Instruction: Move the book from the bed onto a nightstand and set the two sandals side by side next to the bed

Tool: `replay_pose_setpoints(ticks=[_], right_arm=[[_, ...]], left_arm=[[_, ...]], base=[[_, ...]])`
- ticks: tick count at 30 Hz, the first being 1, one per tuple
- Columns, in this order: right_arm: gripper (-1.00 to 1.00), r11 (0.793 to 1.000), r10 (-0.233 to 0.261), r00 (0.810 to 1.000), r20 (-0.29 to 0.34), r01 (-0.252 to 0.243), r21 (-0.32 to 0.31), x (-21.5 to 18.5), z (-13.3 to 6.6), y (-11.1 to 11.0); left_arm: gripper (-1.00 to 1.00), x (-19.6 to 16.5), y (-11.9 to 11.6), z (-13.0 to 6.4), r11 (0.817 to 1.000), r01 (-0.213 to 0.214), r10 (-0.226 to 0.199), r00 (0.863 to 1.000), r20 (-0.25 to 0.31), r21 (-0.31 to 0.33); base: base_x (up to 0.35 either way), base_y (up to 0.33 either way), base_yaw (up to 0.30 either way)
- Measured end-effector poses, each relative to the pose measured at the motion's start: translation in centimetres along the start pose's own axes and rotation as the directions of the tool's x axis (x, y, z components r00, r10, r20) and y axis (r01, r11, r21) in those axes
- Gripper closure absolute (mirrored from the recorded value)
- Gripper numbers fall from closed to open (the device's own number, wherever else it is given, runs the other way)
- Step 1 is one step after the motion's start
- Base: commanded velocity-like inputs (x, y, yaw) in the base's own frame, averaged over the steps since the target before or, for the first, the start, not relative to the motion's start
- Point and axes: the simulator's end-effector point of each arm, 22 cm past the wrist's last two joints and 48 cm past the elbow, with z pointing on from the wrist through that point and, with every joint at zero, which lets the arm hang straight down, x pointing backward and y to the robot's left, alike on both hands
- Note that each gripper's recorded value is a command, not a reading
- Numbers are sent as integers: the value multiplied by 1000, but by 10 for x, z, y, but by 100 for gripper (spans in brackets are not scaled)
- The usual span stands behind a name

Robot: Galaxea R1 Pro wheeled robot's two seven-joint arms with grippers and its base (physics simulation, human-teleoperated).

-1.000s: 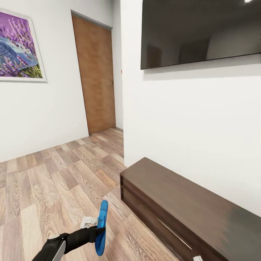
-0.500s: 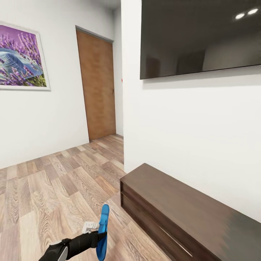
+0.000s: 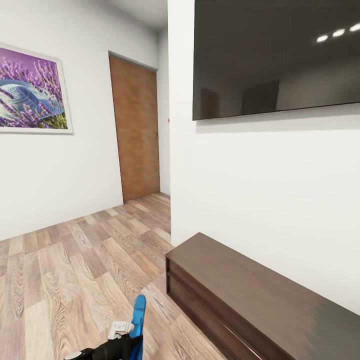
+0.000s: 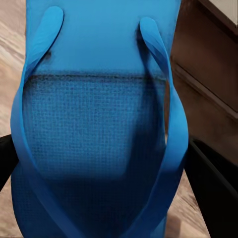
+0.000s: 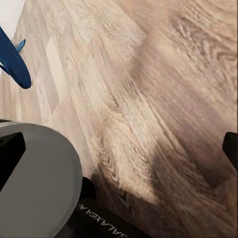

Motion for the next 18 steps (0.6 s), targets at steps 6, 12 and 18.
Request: replay_pose_setpoints(ticks=[6,12,18], right_arm=[[-100,993,3,1000,-2,-3,115,-7,-7,-16],[-100,992,3,1000,-2,-3,127,-16,-12,-9],[-100,992,2,1000,0,-2,128,-25,-18,0]], left_arm=[[100,-9,1,-2,999,3,-3,1000,0,-45],[100,-20,-2,-5,998,6,-6,1000,-1,-61],[100,-32,-7,-9,998,6,-6,1000,-1,-65]], base=[[0,0,0],[0,0,0],[0,0,0]])
